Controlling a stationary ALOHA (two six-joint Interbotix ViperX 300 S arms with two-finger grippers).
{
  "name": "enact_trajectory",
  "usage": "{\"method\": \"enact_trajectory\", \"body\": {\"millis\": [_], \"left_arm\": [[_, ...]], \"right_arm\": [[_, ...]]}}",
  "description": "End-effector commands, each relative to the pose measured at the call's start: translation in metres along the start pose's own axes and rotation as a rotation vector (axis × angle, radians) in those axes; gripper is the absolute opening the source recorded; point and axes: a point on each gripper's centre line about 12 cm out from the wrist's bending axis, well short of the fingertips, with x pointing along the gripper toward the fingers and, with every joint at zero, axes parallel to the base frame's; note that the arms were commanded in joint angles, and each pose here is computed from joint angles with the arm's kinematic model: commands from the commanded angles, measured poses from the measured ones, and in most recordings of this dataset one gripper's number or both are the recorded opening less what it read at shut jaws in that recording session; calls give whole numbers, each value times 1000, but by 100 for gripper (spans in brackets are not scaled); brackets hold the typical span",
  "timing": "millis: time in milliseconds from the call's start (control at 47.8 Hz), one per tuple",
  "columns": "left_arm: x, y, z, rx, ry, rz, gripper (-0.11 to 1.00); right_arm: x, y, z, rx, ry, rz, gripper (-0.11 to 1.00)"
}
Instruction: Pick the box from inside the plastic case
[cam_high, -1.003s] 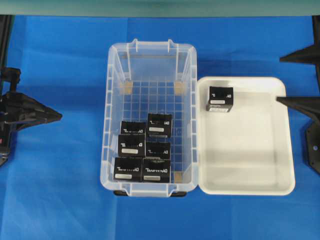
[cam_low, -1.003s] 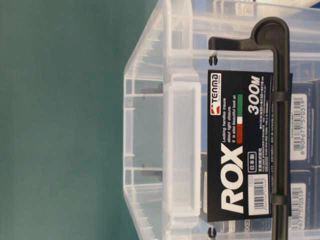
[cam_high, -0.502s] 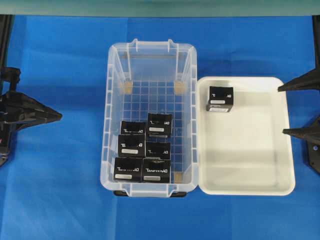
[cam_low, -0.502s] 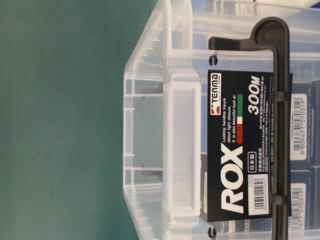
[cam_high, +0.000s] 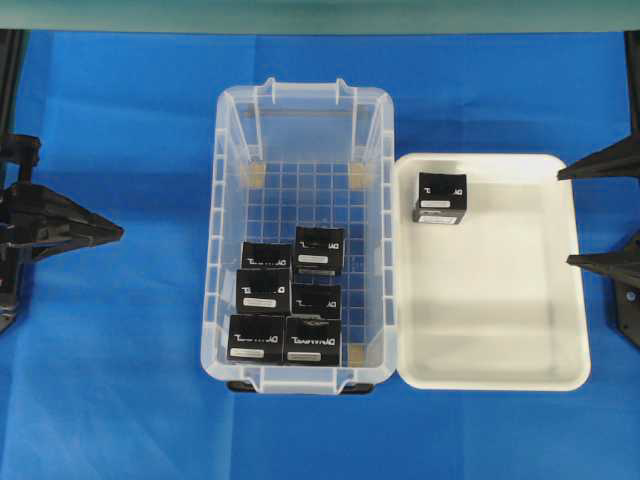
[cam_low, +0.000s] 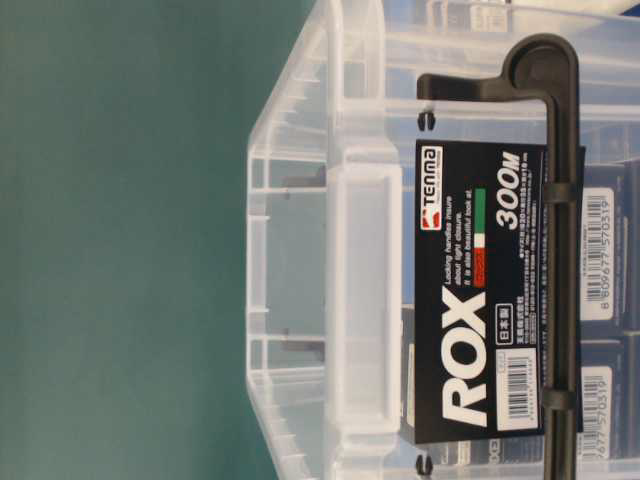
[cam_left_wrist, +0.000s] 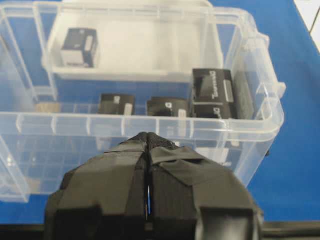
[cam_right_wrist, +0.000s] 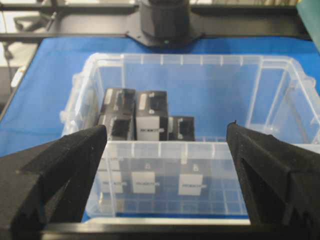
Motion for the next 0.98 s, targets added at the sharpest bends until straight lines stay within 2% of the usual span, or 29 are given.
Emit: {"method": "enact_trajectory", "body": {"millis": [0,585,857,962], "left_arm": [[0,0,12,3,-29,0,-7],[-2,0,13,1,-37,0,-7],[-5,-1,6,-5,-37,-5,-7],[-11,-2,1,-14,-37,-10,-7]], "right_arm": [[0,0,3,4,-11,0,98],[-6,0,-2,7,-15,1,98],[-12,1,-20,9,55,5,96],[-18,2,-30,34,83,9,96]]}}
